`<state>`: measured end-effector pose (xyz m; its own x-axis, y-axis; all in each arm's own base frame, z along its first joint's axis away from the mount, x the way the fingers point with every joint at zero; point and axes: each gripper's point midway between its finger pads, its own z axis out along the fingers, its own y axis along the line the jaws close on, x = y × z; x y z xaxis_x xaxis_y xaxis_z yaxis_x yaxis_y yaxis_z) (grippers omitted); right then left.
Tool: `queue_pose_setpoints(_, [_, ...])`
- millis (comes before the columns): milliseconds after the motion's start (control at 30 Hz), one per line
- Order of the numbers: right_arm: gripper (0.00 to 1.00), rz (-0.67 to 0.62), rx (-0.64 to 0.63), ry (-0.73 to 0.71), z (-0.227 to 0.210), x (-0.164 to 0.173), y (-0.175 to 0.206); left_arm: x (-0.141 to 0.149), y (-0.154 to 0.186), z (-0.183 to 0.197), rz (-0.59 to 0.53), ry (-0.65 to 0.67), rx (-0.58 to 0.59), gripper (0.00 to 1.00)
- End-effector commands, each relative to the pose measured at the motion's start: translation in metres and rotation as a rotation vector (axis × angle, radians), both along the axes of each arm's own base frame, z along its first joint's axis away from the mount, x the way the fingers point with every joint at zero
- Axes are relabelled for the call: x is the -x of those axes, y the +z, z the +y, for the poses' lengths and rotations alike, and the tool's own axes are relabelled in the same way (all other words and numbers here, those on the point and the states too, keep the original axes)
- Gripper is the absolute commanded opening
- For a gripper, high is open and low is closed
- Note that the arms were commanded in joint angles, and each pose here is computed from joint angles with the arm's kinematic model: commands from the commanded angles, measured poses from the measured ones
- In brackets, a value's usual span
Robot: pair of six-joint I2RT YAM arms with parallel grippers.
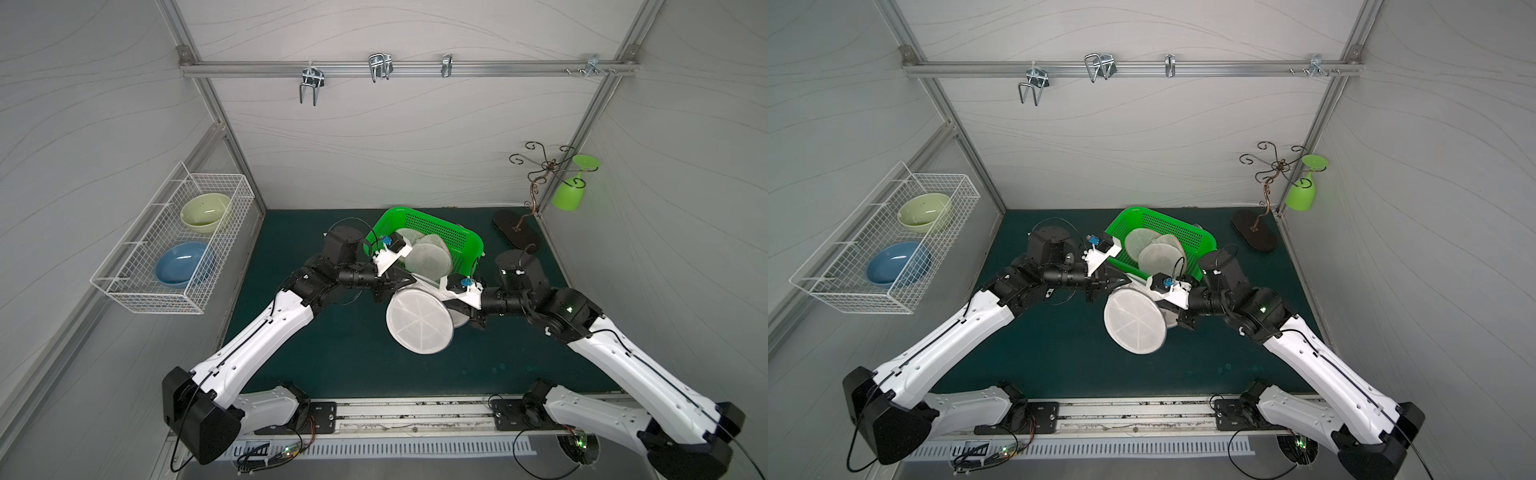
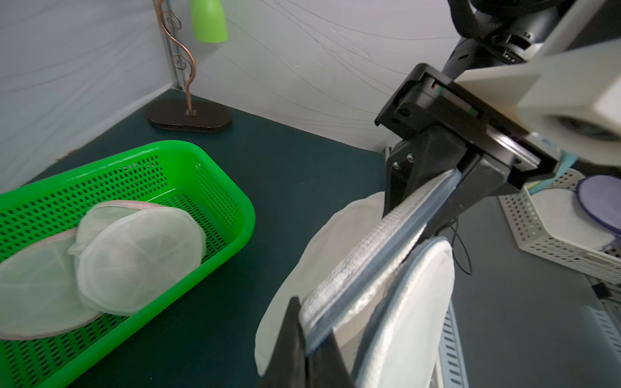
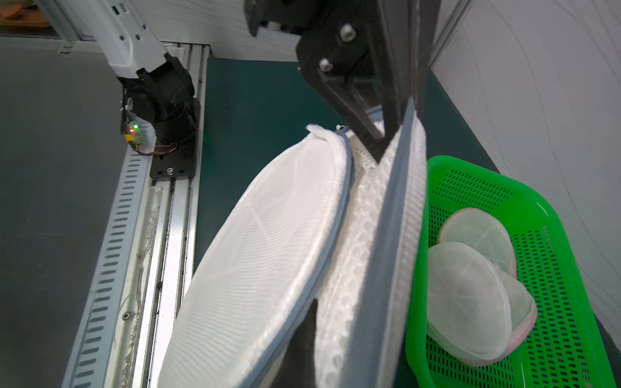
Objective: Turn the laundry bag inside out
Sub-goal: Turn over the laundry bag.
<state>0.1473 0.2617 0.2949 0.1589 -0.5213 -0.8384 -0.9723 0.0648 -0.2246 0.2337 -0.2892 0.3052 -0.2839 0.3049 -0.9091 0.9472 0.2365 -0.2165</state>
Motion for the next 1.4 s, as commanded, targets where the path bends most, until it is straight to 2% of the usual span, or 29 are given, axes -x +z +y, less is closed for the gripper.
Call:
queue_pose_setpoints(0, [0.0, 0.053, -0.018, 0.194, -0.011, 0.049, 0.003, -0.02, 0.01, 0.004, 0.003, 0.009, 0.046, 0.07])
queue_pose_setpoints(167, [0.0, 0.141, -0.049, 0.207, -0.009, 0.058, 0.006, -0.023, 0.0, -0.01, 0.056, -0.059, 0.097, 0.2])
queue_pose_setpoints(233, [0.0, 0.174, -0.057, 0.167, -0.006, 0.053, 0.003, -0.027, -0.004, -0.013, 0.079, -0.064, 0.101, 0.35])
queue_pose_setpoints(400, [0.0, 0.253, -0.077, -0.163, -0.003, 0.002, 0.002, -0.04, -0.025, -0.011, 0.081, 0.003, 0.048, 0.71])
queue_pose_setpoints(533, [0.0, 0.444, -0.086, -0.359, -0.003, -0.021, -0.004, -0.051, -0.047, -0.001, 0.061, 0.101, -0.021, 0.91])
queue_pose_setpoints(633, [0.0, 0.583, -0.05, -0.555, -0.013, -0.043, -0.025, -0.075, -0.062, 0.017, 0.017, 0.268, -0.106, 0.96])
queue_pose_setpoints(700, [0.0, 0.645, -0.002, -0.674, -0.023, -0.053, -0.042, -0.083, -0.058, 0.027, -0.038, 0.345, -0.119, 0.98])
queue_pose_setpoints(900, [0.0, 0.755, 0.07, -0.885, -0.04, -0.073, -0.062, -0.086, -0.031, 0.041, -0.14, 0.434, -0.087, 0.99])
queue_pose_setpoints(1033, [0.0, 0.793, 0.1, -0.997, -0.049, -0.085, -0.064, -0.071, -0.022, 0.039, -0.164, 0.412, -0.055, 0.99])
queue_pose_setpoints(1200, [0.0, 0.787, 0.099, -1.096, -0.055, -0.099, -0.055, -0.033, -0.023, 0.017, -0.17, 0.367, -0.063, 0.98])
queue_pose_setpoints(1367, [0.0, 0.773, 0.077, -1.151, -0.06, -0.106, -0.045, -0.013, -0.017, -0.001, -0.095, 0.443, 0.028, 0.95])
